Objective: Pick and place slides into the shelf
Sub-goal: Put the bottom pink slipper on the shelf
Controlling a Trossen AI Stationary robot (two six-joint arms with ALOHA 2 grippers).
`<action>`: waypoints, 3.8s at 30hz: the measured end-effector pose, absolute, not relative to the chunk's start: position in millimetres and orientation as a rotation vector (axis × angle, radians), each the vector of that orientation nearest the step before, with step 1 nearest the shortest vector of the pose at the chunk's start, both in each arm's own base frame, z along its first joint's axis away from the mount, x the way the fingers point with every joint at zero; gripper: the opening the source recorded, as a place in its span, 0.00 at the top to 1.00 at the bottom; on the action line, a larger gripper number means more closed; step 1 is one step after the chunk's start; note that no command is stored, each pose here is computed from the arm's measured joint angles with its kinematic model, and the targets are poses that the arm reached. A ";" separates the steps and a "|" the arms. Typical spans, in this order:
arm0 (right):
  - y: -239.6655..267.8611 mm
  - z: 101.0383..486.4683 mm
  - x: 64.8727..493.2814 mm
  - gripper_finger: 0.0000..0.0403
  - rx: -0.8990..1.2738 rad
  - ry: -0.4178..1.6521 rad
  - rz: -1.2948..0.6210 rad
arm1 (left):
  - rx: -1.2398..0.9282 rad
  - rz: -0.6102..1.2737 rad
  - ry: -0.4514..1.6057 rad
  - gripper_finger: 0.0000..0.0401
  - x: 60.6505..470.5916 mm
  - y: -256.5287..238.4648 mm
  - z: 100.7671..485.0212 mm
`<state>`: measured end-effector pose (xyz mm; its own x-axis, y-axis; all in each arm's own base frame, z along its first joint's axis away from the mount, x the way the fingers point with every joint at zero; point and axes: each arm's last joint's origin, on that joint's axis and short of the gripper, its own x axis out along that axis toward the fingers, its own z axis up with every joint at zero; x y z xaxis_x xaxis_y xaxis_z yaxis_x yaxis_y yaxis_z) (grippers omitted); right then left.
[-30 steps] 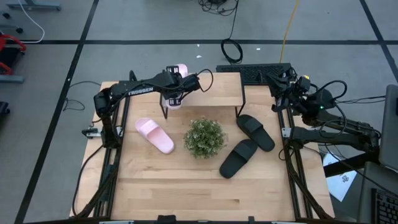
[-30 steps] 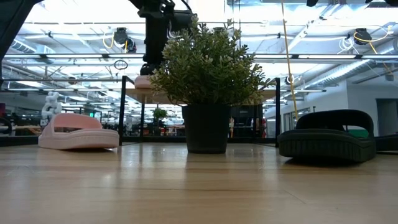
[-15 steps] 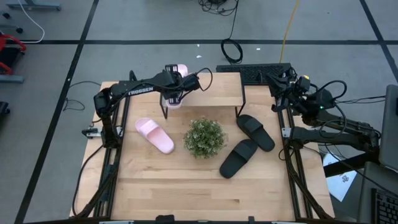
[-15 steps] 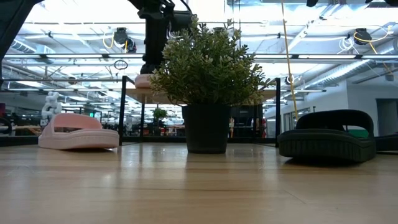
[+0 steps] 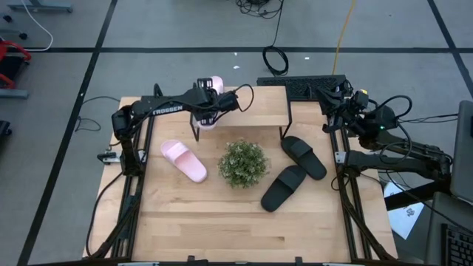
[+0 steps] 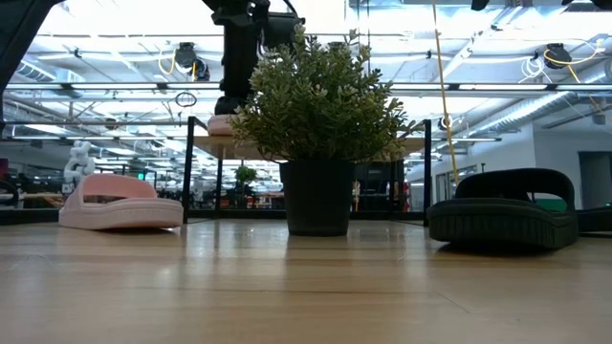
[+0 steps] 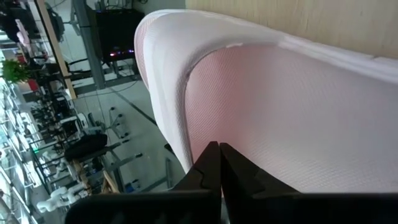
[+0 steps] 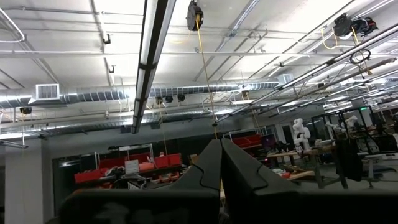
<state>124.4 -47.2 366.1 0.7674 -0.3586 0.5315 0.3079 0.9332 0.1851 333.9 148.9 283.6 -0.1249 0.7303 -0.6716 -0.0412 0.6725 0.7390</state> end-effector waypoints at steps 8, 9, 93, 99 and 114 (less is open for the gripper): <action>-47.2 366.1 124.5 1.00 0.089 -0.594 -0.362 | 0.587 0.778 1.611 1.00 328.5 146.2 285.6; -47.1 366.1 124.5 1.00 0.089 -0.594 -0.362 | 0.583 0.785 1.610 1.00 328.1 146.1 287.3; -49.2 354.4 130.5 1.00 0.056 -0.446 -0.387 | 0.715 0.503 1.419 0.53 329.3 156.4 308.0; -49.2 354.5 130.4 1.00 0.057 -0.448 -0.387 | 0.732 0.567 1.436 0.53 328.4 160.8 296.2; -49.1 354.6 130.4 1.00 0.057 -0.449 -0.387 | 0.660 0.612 1.441 0.78 320.5 176.2 282.9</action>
